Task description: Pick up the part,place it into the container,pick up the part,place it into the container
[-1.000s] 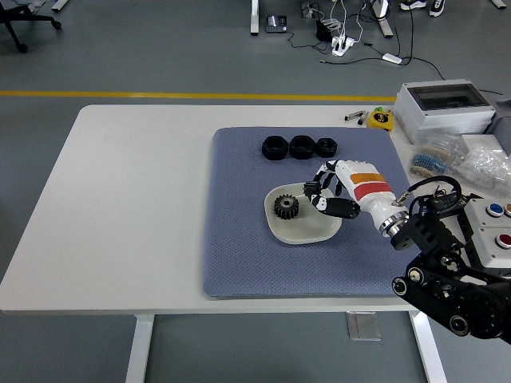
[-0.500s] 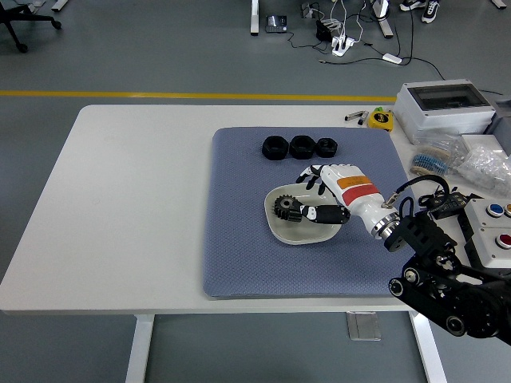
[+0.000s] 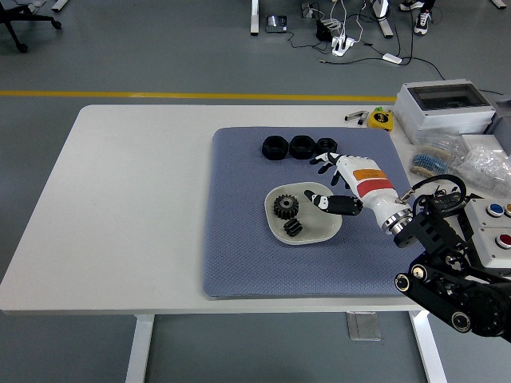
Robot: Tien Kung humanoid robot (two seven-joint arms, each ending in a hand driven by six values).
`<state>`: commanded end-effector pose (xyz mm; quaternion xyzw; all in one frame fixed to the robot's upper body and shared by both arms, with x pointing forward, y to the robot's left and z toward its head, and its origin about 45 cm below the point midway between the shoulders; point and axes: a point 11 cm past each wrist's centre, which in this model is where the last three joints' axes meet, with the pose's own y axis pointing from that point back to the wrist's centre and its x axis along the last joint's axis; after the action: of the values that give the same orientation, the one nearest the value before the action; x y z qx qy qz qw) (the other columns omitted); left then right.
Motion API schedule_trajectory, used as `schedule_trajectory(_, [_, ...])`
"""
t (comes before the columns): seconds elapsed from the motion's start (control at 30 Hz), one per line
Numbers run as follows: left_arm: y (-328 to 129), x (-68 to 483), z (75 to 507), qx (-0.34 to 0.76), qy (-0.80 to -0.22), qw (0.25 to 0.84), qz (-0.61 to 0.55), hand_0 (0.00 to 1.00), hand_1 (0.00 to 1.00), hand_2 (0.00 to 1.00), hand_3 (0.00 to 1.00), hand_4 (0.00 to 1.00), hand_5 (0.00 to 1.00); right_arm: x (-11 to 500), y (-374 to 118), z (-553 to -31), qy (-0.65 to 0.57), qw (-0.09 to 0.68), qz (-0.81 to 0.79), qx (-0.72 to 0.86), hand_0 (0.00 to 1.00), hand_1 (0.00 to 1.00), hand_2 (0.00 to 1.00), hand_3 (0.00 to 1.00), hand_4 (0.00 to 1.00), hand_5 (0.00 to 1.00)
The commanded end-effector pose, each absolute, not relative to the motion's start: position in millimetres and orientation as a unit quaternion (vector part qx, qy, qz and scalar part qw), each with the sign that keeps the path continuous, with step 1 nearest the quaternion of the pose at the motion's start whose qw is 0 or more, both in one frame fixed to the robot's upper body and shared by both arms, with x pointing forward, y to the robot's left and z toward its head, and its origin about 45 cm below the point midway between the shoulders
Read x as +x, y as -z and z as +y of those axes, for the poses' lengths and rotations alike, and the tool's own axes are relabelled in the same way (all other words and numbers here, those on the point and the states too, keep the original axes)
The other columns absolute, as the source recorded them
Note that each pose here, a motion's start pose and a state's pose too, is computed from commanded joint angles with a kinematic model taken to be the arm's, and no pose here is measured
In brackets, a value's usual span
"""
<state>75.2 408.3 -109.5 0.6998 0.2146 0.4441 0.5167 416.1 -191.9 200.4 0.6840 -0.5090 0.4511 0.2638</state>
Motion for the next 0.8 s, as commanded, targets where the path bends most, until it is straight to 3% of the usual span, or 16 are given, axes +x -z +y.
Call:
schedule_trajectory(0.4, [110,72,408,0.702,-0.440,0.517,0.215,0.688,0.699,0.738,0.641,0.664,0.658,393,-209,-215,-0.271,0.153,-0.590,0.745,0.303,0.432,0.599,0.661,0.762,0.414])
schedule_trajectory(0.43, [111,72,407,0.702,-0.439,0.518,0.215,0.688,0.697,0.736,0.642,0.664,0.658,390,-211,-211,-0.252,0.131,-0.587,0.758,0.559,0.572,0.736,0.614,0.805,0.435])
schedule_trajectory(0.6, [111,73,404,0.701,-0.441,0.517,0.216,0.688,0.697,0.736,0.642,0.664,0.658,383,-212,-206,-0.124,0.042,-0.588,0.798,0.559,0.572,0.736,0.614,0.805,0.435])
schedule_trajectory(0.63, [112,71,403,0.700,-0.444,0.515,0.218,0.689,0.701,0.738,0.644,0.664,0.658,382,-209,-204,-0.093,0.030,-0.586,0.805,0.758,0.774,0.824,0.809,0.998,0.664])
schedule_trajectory(0.8, [113,67,402,0.700,-0.445,0.513,0.222,0.689,0.701,0.738,0.644,0.664,0.658,371,-192,-191,0.072,-0.032,-0.554,0.829,0.758,0.774,0.824,0.809,0.998,0.664])
